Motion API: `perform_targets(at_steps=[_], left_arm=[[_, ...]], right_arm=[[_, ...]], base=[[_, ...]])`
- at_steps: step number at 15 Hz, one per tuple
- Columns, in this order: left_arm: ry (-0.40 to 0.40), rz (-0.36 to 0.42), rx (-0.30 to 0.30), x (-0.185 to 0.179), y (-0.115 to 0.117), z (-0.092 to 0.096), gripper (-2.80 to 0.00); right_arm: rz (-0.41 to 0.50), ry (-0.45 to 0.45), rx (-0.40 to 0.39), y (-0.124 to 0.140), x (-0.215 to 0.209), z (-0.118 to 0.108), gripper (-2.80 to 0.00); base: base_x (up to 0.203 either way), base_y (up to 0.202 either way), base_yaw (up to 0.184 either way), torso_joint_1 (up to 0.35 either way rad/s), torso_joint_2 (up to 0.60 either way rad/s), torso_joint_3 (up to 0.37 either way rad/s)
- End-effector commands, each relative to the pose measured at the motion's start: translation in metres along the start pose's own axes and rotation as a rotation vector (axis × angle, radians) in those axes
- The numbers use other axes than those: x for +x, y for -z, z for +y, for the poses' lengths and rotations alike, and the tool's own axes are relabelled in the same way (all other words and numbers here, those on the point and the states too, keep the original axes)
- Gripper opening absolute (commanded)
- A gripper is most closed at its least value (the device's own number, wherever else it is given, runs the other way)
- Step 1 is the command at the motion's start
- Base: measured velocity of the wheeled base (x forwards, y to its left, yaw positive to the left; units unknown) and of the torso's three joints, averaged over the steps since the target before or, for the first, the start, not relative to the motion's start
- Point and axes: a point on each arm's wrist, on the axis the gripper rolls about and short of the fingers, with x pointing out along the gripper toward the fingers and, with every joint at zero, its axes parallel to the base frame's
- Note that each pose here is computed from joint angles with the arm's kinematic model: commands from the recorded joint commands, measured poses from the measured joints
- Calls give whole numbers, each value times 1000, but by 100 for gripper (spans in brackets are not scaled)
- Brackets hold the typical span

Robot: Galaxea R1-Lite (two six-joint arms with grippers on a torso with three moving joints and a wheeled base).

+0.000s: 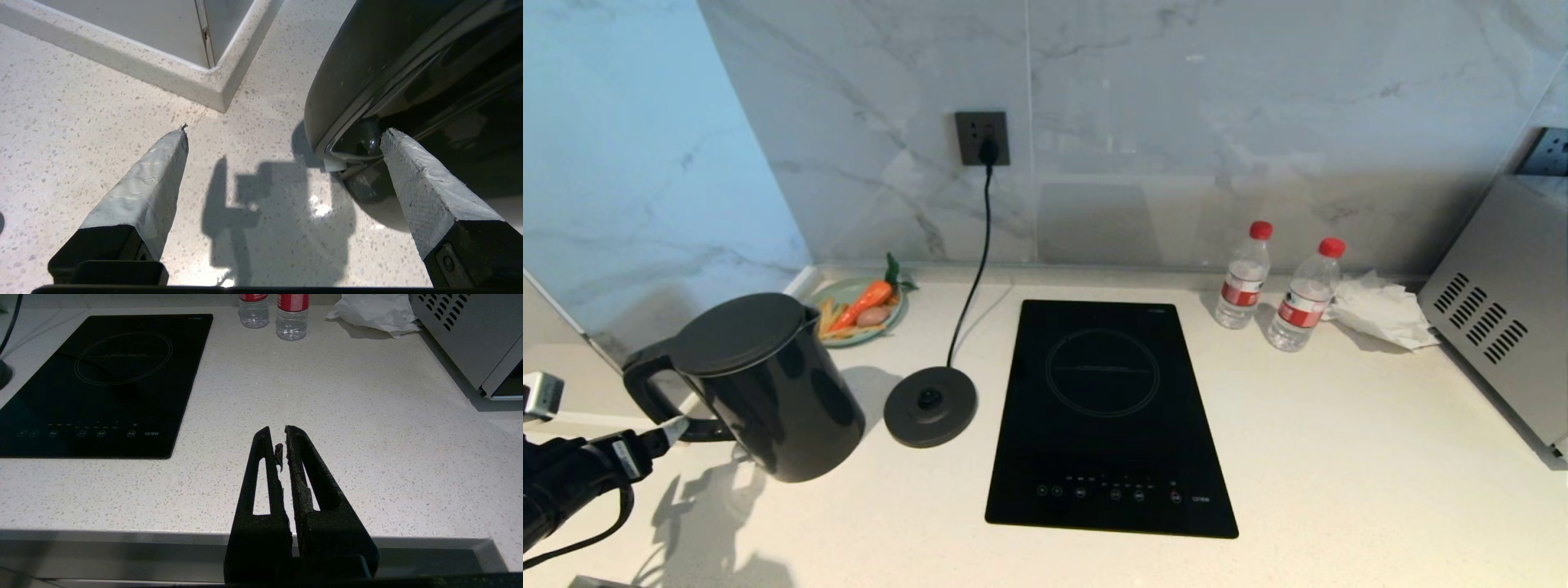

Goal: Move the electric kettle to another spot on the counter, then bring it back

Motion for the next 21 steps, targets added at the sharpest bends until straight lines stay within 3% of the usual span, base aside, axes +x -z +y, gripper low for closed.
perform_targets(at_steps=[1, 7, 8, 11, 14, 16, 21], left_arm=[[6, -15, -12, -7, -1, 11, 0], [29, -58, -31, -28, -3, 59, 0], [22, -63, -26, -31, -3, 65, -280], [42, -113, -12, -45, -12, 79, -280], [22, -202, -8, -52, -40, 85, -280], [34, -245, -71, -60, -67, 82, -280], [138, -187, -317, -78, -142, 62, -280]], right_arm=[[-1, -1, 0, 0, 0, 0, -280], [-1, -1, 0, 0, 0, 0, -280], [-2, -1, 0, 0, 0, 0, -280], [0, 0, 0, 0, 0, 0, -280], [-2, -1, 0, 0, 0, 0, -280], [-2, 0, 0, 0, 0, 0, -280], [0, -1, 0, 0, 0, 0, -280]], base=[[0, 0, 0, 0, 0, 0], [0, 0, 0, 0, 0, 0], [0, 0, 0, 0, 0, 0], [0, 0, 0, 0, 0, 0], [0, 0, 0, 0, 0, 0], [0, 0, 0, 0, 0, 0], [0, 0, 0, 0, 0, 0]])
